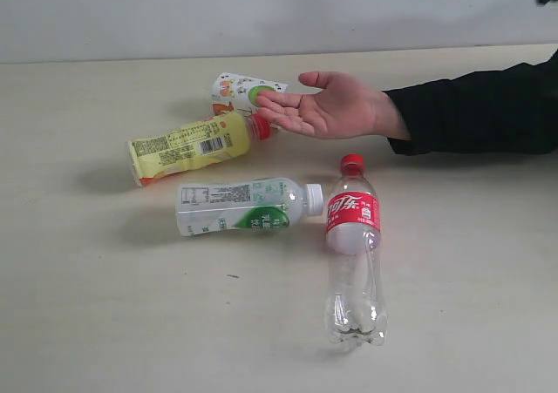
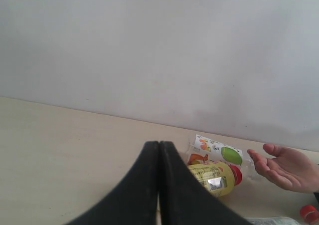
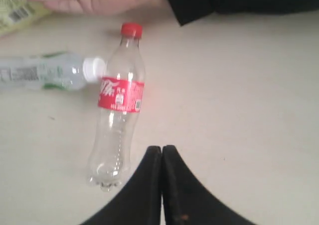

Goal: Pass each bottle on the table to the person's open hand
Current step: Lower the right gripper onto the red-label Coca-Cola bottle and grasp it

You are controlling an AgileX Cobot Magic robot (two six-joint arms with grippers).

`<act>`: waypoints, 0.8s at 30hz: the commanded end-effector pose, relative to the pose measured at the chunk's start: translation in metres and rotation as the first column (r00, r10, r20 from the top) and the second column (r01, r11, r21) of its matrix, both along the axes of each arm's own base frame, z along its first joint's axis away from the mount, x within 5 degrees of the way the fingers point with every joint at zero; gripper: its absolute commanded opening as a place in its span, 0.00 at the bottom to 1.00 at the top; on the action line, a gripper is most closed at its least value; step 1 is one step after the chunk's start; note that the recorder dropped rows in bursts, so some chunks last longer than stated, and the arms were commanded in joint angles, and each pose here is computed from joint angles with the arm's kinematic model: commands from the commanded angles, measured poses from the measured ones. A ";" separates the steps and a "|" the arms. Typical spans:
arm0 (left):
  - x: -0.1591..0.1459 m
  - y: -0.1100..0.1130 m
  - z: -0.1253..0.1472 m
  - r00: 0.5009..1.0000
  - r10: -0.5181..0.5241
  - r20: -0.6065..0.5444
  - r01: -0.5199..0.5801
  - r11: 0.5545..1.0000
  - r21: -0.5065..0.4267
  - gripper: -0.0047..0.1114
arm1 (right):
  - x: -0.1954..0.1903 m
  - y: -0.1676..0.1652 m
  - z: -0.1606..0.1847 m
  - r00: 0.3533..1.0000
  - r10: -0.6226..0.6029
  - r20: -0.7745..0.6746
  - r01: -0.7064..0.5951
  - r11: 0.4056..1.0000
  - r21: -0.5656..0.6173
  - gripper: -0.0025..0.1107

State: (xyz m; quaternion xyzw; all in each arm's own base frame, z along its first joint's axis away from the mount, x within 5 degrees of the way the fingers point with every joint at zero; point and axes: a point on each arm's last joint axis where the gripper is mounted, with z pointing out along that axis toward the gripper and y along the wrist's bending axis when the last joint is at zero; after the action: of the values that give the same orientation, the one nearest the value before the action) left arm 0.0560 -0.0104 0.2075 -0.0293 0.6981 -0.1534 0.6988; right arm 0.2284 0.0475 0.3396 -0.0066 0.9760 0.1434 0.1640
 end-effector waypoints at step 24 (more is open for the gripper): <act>-0.001 0.000 0.001 1.000 -0.004 0.010 0.004 1.000 0.008 0.04 | 0.000 0.126 -0.144 0.932 0.207 -0.297 -0.251 0.961 -0.119 0.55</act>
State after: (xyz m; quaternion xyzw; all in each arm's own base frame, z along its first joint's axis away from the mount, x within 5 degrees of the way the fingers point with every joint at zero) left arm 0.0560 -0.0104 0.2075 -0.0284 0.6981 -0.1524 0.6990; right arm 0.2284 0.1709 0.1953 -0.1178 0.9905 0.0705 0.0018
